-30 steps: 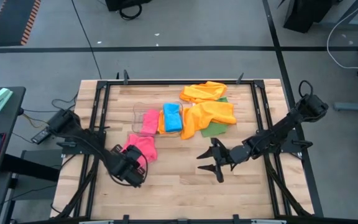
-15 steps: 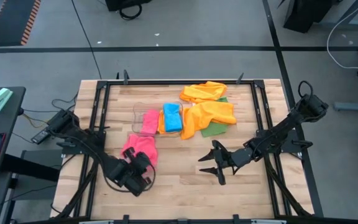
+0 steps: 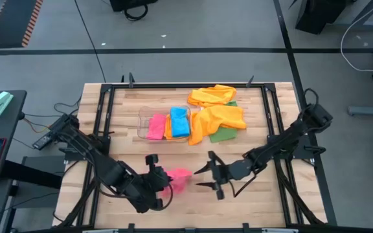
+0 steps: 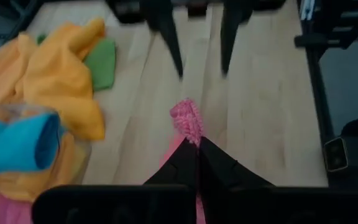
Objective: Fold microfiber towels
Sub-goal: Fold the pink microfiber cloth
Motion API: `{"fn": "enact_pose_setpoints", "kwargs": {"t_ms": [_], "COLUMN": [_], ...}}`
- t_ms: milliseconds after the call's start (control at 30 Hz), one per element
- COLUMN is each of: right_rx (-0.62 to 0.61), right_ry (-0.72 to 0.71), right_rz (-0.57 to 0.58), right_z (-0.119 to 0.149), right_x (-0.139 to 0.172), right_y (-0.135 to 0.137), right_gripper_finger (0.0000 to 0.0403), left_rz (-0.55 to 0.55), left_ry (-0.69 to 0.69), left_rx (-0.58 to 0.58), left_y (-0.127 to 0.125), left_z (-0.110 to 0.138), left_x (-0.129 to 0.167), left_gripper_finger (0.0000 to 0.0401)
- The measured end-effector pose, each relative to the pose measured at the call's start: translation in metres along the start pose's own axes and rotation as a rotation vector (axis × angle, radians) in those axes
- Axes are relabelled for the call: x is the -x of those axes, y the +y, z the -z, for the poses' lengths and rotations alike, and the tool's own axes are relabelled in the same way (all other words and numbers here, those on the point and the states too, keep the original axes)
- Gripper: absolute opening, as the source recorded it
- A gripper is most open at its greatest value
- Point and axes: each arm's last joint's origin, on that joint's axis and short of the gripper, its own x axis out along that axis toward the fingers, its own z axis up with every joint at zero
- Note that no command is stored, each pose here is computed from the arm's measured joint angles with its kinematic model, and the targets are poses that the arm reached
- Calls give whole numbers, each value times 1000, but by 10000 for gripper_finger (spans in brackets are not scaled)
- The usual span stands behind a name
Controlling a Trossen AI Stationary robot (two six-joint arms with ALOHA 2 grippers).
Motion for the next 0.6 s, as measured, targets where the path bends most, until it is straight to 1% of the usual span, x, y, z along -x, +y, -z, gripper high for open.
{"fn": "enact_pose_setpoints", "kwargs": {"t_ms": [167, 300, 367, 467, 600], "right_rx": [78, 92, 73, 24, -73], "right_ry": [61, 105, 117, 159, 210], "right_rz": [3, -7, -19, -7, 31], "right_z": [-15, -22, -24, -24, -16], "right_x": [-15, -24, -27, -27, -33], "right_y": [7, 11, 13, 11, 4], "right_gripper_finger": [202, 202, 202, 202, 202], "left_rz": [18, 15, 7, -11, -86], "left_ry": [-39, -61, -65, -82, -121], "left_rx": [-44, -43, -36, -37, -36], "left_y": [2, 4, 6, 9, 15], "left_z": [-15, -22, -25, -29, -33], "left_x": [10, 13, 13, 12, 10], "left_gripper_finger": [17, 14, 8, 10, 19]}}
